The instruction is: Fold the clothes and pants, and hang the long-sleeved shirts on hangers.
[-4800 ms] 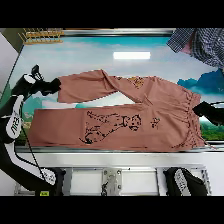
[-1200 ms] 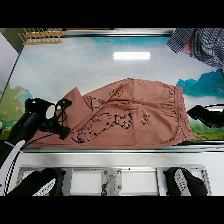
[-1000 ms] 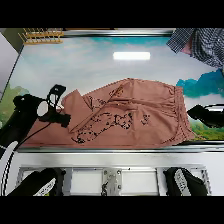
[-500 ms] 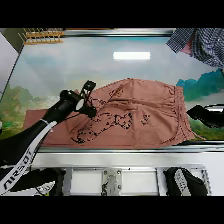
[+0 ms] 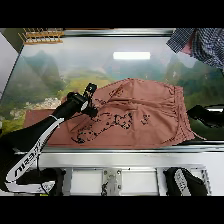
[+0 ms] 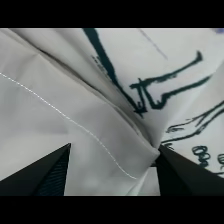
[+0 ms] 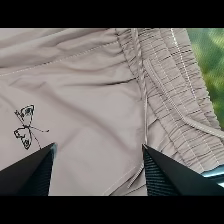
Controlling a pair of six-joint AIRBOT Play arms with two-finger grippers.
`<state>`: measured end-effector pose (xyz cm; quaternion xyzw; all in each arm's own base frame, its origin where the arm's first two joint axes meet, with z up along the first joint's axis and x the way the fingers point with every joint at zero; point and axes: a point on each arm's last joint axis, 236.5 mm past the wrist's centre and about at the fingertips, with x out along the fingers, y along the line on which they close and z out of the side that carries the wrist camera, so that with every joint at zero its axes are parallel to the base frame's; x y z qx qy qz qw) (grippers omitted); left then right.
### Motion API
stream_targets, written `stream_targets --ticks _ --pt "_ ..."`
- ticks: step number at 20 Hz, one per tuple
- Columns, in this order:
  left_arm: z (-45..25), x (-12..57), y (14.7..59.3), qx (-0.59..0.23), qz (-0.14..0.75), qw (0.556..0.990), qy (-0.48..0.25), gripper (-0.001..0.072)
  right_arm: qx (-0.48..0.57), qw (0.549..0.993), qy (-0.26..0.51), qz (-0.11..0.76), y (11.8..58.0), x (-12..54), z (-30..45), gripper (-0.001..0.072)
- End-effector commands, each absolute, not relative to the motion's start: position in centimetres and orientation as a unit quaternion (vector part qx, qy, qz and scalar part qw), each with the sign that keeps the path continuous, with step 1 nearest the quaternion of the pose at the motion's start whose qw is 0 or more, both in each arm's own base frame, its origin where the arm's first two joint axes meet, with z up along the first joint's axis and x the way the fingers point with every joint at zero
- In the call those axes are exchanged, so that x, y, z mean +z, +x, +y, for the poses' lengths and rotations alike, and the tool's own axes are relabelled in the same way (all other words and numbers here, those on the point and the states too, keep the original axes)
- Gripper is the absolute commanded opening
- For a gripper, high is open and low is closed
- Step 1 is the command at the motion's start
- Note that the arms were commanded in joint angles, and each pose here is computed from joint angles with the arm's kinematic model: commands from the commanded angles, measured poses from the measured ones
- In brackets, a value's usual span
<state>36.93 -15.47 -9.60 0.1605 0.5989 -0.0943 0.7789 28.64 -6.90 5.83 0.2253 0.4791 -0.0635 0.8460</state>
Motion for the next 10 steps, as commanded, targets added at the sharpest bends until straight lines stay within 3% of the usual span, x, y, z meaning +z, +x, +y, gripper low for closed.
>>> stream_targets --ticks 1,10 --pt "-14.6 -9.7 37.2 -0.084 0.603 0.779 0.151 0.0552 -0.063 0.846 0.226 0.48 28.6 5.8 -6.9 0.0582" --pt "-13.6 -8.8 37.9 -0.074 0.595 0.788 0.139 0.0552 -0.063 0.846 0.226 0.48 28.6 5.8 -6.9 0.0582"
